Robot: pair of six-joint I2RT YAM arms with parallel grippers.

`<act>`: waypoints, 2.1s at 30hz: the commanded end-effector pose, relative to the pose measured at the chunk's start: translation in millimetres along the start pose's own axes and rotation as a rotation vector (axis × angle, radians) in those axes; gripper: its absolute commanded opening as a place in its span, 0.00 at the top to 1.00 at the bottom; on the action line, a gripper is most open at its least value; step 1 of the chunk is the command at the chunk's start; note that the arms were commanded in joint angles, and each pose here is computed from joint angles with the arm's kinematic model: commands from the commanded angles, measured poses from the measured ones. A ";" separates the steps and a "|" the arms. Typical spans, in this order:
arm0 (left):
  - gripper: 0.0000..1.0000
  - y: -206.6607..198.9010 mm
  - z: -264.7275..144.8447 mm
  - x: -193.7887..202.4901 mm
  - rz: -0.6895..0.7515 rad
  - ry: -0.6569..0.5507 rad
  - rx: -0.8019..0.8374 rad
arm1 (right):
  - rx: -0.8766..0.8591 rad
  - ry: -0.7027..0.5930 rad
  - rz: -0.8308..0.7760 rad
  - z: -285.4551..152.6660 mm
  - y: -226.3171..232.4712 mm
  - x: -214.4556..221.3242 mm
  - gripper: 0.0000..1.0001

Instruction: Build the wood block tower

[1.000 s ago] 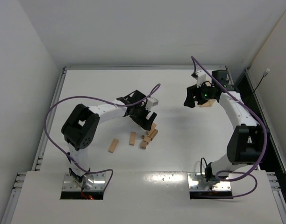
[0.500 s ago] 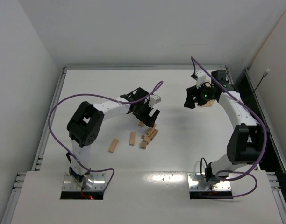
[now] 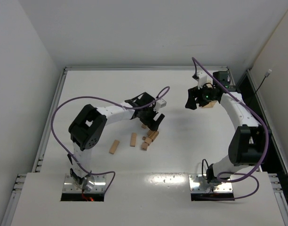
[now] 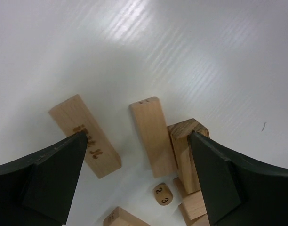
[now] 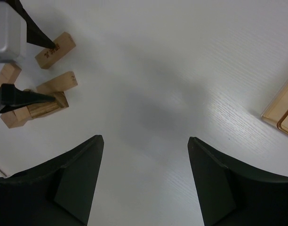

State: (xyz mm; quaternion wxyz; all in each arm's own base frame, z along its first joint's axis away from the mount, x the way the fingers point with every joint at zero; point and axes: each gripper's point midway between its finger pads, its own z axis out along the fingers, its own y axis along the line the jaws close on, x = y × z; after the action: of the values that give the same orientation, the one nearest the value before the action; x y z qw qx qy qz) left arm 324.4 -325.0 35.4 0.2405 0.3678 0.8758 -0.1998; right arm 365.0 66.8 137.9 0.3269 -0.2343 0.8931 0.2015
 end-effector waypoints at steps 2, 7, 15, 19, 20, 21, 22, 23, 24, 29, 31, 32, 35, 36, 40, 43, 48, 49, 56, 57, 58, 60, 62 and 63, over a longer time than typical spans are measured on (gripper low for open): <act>0.11 -30.4 3.9 25.2 0.035 0.066 0.038 | -0.011 -0.023 -0.032 -1.3 1.4 -9.1 0.31; 0.11 -28.9 4.6 33.5 0.034 0.076 0.008 | -0.011 -0.023 -0.032 -1.3 1.4 -9.1 0.31; 0.11 -5.1 -0.8 26.2 0.031 0.044 -0.156 | -0.014 -0.016 -0.027 0.0 2.0 -5.5 0.31; 0.11 18.6 -5.6 22.3 0.026 0.028 -0.297 | -0.023 -0.020 -0.028 0.1 3.5 -6.0 0.31; 0.11 22.2 -9.5 19.2 0.026 0.018 -0.322 | -0.023 -0.020 -0.028 0.1 3.5 -6.0 0.31; 0.11 25.9 -10.4 16.7 0.027 0.008 -0.345 | -0.023 -0.020 -0.028 0.1 3.5 -6.0 0.31; 0.11 26.0 -10.4 16.7 0.027 0.008 -0.345 | -0.023 -0.020 -0.028 0.1 3.5 -6.0 0.31; 0.11 25.6 -10.3 16.7 0.018 0.006 -0.345 | -0.023 -0.020 -0.028 0.1 3.5 -6.0 0.31; 0.11 25.6 -10.3 16.7 0.018 0.006 -0.345 | -0.023 -0.020 -0.028 0.1 3.5 -6.0 0.31; 0.11 18.6 -13.5 4.1 0.025 -0.024 -0.329 | -0.023 -0.020 -0.028 0.1 3.5 -6.0 0.31; 0.11 17.4 -17.3 -3.6 0.026 -0.044 -0.328 | -0.026 -0.012 -0.023 1.3 4.1 -2.5 0.31; 0.11 17.0 -18.3 -7.8 0.026 -0.053 -0.328 | -0.026 -0.012 -0.023 1.3 4.1 -2.4 0.31; 0.11 16.0 -15.2 -2.7 0.026 -0.034 -0.318 | -0.026 -0.012 -0.023 1.3 4.1 -2.4 0.31; 0.11 14.5 -14.7 -2.6 0.026 -0.034 -0.309 | -0.023 -0.020 -0.027 0.1 3.5 -6.0 0.31; 0.11 7.2 -9.1 1.1 0.026 -0.021 -0.262 | -0.023 -0.020 -0.028 0.1 3.5 -6.0 0.31; 0.11 1.7 -7.7 1.5 0.026 -0.019 -0.229 | -0.023 -0.020 -0.028 0.1 3.5 -6.0 0.31; 0.11 -10.4 -4.5 6.4 0.033 -0.007 -0.176 | -0.014 -0.016 -0.027 0.0 2.0 -5.5 0.31; 0.11 -10.4 -4.5 6.4 0.033 -0.007 -0.175 | -0.014 -0.016 -0.027 0.0 2.0 -5.5 0.31; 0.11 -21.3 4.4 29.5 0.047 0.042 -0.141 | -0.017 -0.009 -0.023 -0.3 3.0 -3.6 0.31; 0.11 -18.1 10.5 36.5 0.045 0.064 -0.152 | -0.017 -0.009 -0.023 -0.3 3.0 -3.6 0.31; 0.11 -17.7 11.0 40.9 0.044 0.074 -0.152 | -0.017 -0.009 -0.023 -0.3 3.0 -3.6 0.31; 0.11 -16.6 15.1 45.9 0.043 0.089 -0.153 | -0.017 -0.009 -0.023 -0.3 3.0 -3.6 0.31; 0.11 -13.2 21.9 51.5 0.042 0.104 -0.165 | -0.014 -0.016 -0.037 -1.6 2.0 -7.2 0.31; 0.11 -11.3 21.6 51.4 0.043 0.103 -0.175 | -0.014 -0.016 -0.037 -1.6 2.0 -7.2 0.31</act>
State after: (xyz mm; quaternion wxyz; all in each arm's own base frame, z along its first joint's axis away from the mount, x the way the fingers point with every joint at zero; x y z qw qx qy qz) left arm 299.2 -317.6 10.7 0.2540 0.3690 0.8880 -0.1041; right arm 362.5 66.8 136.7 0.3218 -0.2337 0.8948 0.2027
